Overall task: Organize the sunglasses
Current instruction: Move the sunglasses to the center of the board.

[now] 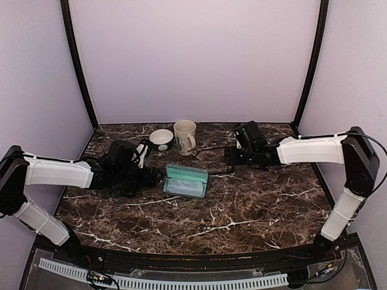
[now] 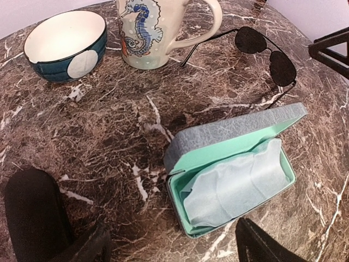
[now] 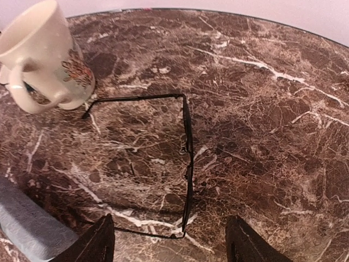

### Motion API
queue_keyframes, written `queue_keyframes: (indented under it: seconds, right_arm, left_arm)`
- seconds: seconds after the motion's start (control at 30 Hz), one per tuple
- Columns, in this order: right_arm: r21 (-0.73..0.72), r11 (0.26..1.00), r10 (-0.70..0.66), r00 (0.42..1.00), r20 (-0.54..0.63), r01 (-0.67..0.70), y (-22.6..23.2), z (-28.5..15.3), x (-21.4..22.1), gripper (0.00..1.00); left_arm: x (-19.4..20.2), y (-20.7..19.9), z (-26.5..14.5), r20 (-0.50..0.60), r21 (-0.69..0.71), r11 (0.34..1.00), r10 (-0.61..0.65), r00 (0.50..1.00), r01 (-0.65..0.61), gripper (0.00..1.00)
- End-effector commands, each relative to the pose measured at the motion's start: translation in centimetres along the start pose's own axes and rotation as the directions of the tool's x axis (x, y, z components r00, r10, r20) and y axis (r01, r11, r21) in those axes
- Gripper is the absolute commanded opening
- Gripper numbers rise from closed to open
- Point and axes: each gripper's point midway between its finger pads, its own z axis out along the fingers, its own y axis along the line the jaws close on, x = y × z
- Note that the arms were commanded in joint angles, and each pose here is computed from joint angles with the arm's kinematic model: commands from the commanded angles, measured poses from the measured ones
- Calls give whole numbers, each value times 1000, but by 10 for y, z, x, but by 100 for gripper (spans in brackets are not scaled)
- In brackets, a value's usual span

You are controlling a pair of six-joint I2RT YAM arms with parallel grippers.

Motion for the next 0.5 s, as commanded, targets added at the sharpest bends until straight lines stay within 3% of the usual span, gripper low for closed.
queue_keyframes:
  seconds: [0.0,0.47]
  right_arm:
    - [69,997,-25,996,-85,31,-10,29,5,69]
    - [107,994,2,981,-194,19,-19,82,31,59]
  left_arm:
    - [-11,-7,-8,23,23,1000,-9,1000,9,80]
    - [-11,-10,-5,18,43,999,-5,1000,5,81]
